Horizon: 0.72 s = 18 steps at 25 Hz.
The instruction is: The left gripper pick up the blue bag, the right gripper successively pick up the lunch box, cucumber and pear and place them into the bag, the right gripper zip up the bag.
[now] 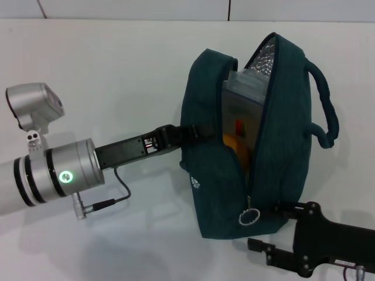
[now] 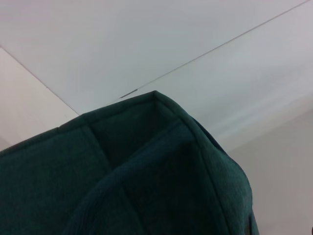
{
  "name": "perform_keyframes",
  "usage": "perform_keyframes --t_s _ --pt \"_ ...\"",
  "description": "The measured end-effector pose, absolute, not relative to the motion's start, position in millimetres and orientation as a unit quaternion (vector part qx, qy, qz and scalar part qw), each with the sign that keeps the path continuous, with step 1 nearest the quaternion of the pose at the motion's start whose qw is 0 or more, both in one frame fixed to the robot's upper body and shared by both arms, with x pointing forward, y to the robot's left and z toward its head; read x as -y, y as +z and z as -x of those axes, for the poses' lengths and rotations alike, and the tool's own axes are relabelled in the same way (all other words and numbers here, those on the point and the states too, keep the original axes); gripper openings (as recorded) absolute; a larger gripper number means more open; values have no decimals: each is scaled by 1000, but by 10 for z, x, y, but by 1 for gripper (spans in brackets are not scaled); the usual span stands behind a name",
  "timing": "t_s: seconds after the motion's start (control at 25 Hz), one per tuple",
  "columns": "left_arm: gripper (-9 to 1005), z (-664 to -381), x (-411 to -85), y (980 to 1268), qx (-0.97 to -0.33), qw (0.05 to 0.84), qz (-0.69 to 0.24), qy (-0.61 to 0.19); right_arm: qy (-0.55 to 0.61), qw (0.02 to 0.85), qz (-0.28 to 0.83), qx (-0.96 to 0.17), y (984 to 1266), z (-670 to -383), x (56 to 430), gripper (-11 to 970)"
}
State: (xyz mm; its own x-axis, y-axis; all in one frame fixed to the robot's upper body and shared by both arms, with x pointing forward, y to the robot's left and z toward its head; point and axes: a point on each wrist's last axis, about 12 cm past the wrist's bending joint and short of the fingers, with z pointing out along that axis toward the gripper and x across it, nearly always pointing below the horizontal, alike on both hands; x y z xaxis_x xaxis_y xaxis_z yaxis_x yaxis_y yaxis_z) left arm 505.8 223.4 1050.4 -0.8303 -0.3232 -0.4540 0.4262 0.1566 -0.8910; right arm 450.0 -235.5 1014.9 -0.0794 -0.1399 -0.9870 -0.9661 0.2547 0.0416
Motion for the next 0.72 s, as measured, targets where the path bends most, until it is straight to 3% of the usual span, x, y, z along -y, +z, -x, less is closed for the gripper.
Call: perform_keyframes --t_s 0.72 --pt "49 -5026 -2254 10482 -704 288 -32 -648 416 507 451 -606 10148 -4492 2261 519"
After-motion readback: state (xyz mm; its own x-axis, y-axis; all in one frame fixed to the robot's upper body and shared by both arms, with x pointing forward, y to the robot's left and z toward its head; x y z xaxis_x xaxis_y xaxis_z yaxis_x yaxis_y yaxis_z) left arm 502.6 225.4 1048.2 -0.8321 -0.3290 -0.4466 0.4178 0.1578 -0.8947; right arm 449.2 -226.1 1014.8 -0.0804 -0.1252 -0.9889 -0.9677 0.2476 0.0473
